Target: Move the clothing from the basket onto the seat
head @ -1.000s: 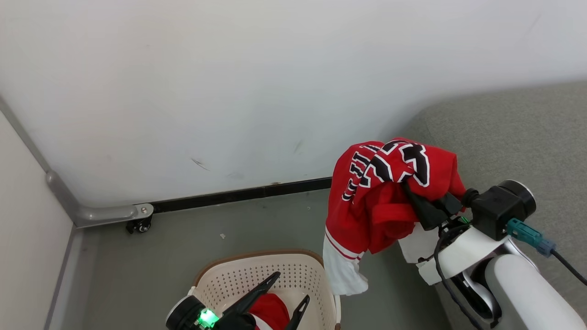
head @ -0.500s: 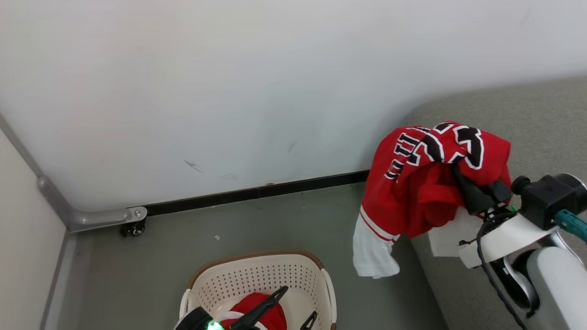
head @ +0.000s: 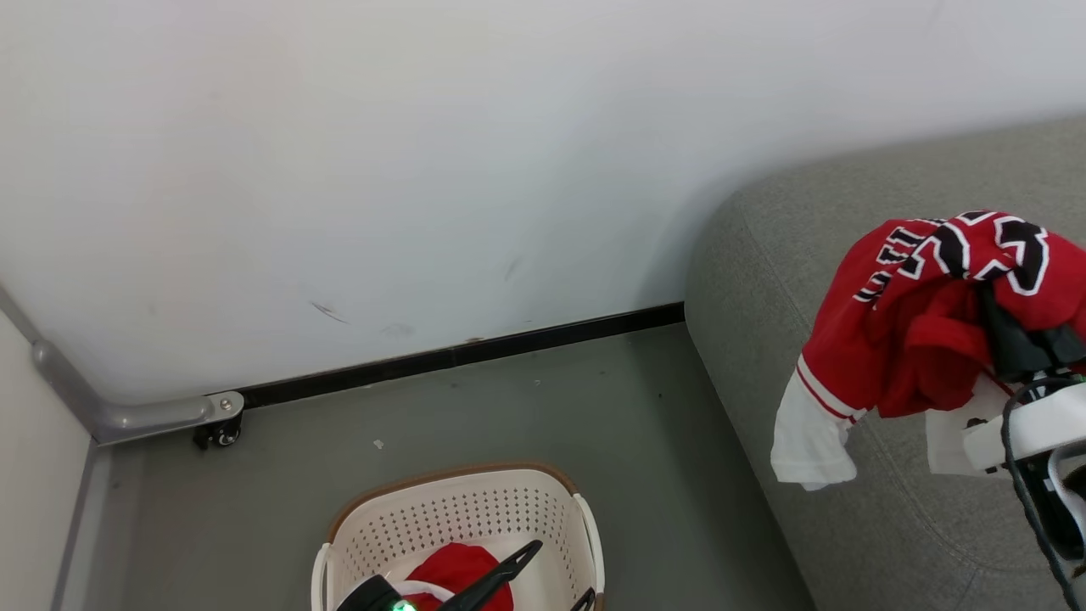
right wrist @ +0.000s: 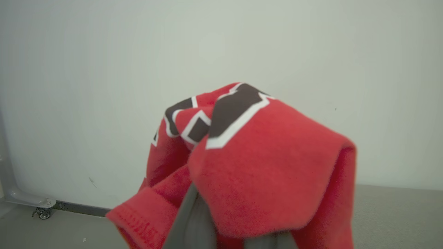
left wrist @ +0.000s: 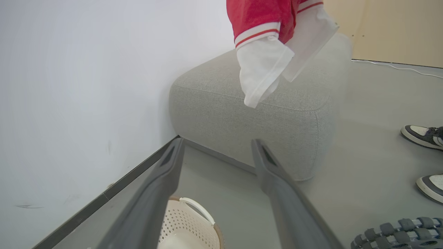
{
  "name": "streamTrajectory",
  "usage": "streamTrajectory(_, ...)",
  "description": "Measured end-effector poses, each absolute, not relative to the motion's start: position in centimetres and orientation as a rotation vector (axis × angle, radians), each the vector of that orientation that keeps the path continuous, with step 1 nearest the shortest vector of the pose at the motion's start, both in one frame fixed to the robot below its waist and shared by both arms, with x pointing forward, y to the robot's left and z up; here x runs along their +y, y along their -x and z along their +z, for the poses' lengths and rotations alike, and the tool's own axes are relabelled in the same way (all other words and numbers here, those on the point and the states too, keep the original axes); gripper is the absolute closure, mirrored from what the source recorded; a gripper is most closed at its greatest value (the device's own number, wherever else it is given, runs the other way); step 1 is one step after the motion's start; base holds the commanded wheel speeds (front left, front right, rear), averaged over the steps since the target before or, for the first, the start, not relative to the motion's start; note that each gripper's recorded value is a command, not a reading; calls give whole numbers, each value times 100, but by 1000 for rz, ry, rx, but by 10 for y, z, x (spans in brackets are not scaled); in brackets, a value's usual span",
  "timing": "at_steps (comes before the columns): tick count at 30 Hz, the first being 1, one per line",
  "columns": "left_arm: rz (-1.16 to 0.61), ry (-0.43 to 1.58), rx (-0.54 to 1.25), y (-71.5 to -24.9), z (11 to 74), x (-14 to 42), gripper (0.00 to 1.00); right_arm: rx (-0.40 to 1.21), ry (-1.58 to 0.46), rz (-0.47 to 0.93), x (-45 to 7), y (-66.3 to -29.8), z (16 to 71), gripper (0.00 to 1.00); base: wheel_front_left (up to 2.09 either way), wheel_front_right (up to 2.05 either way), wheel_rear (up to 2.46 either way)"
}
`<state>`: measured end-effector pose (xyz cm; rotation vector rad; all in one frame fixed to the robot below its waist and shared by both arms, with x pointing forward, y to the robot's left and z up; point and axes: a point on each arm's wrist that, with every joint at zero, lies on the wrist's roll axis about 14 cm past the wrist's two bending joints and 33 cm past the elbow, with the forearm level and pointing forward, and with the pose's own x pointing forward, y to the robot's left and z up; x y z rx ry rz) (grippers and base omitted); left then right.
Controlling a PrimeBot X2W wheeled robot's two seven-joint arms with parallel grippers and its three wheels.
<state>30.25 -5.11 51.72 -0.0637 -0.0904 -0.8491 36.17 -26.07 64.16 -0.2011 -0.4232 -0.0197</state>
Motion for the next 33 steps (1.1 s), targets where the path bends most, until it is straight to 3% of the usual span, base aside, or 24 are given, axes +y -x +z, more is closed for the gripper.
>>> streamTrajectory(16, -956, 50, -50, -296, 502, -71, 0, -326, 276, -234, -342, -335, 624, 100, 0, 0, 0)
streamTrajectory(33, -1145, 57, 20, -278, 479, -106, 0, -270, 290, -372, -377, -308, 611, 100, 0, 0, 0)
